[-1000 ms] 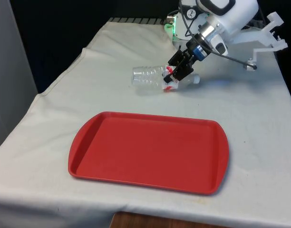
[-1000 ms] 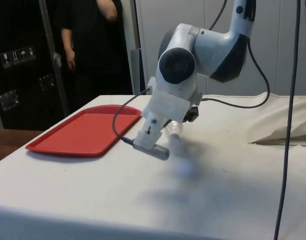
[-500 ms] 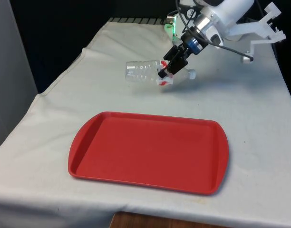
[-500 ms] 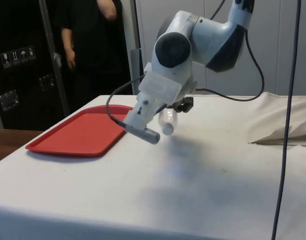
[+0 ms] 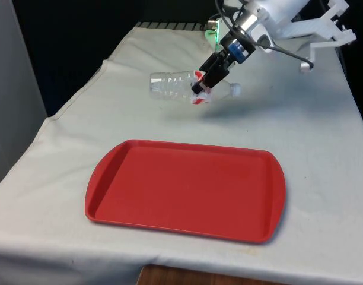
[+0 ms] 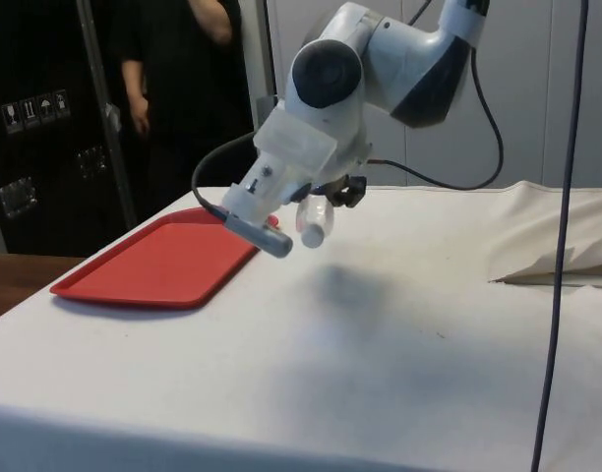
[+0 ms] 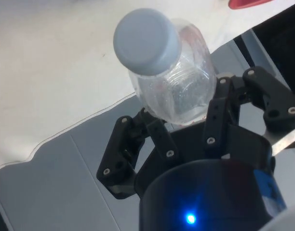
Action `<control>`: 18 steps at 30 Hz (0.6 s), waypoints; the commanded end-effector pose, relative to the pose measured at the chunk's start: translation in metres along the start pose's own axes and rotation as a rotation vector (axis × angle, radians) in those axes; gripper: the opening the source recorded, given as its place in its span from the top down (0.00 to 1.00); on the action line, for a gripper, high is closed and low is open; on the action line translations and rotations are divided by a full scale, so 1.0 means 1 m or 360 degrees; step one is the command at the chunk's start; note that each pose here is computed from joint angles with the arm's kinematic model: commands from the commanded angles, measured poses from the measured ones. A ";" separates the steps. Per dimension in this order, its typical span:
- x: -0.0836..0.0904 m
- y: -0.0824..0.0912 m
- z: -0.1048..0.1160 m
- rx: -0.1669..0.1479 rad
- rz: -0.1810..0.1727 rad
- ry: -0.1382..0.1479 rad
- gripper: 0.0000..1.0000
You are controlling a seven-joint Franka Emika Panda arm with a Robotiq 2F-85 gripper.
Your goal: Place the bottle upright on the tray.
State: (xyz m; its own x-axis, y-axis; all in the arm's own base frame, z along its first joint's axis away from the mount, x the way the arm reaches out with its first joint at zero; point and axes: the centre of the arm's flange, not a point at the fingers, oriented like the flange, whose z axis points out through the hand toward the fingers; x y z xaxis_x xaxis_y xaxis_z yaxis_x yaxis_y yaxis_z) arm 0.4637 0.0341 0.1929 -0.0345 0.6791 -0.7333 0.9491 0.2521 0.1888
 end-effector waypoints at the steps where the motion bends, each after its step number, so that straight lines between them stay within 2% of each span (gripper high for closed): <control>1: -0.003 0.002 0.001 -0.0008 0.0013 0.0021 0.82; 2: -0.003 0.003 0.001 -0.0010 0.0020 0.0025 0.82; 3: -0.002 0.001 0.001 -0.0003 0.0011 0.0006 0.82; 4: -0.004 0.003 0.001 -0.0012 0.0029 0.0028 0.82; 9: -0.008 0.004 0.004 -0.0018 0.0083 0.0049 0.82; 10: -0.008 0.004 0.004 -0.0019 0.0087 0.0054 0.82; 11: -0.007 0.003 0.004 -0.0003 0.0077 0.0037 0.82; 12: -0.011 0.004 0.003 -0.0013 0.0098 0.0060 0.82; 18: -0.021 0.006 0.001 0.0000 0.0135 0.0078 0.82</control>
State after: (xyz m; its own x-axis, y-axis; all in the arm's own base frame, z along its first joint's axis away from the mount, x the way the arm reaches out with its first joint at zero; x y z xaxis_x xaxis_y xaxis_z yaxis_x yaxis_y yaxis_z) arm 0.4710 0.0214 0.2069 0.0332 0.7219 -0.6912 0.9479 0.1965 0.2508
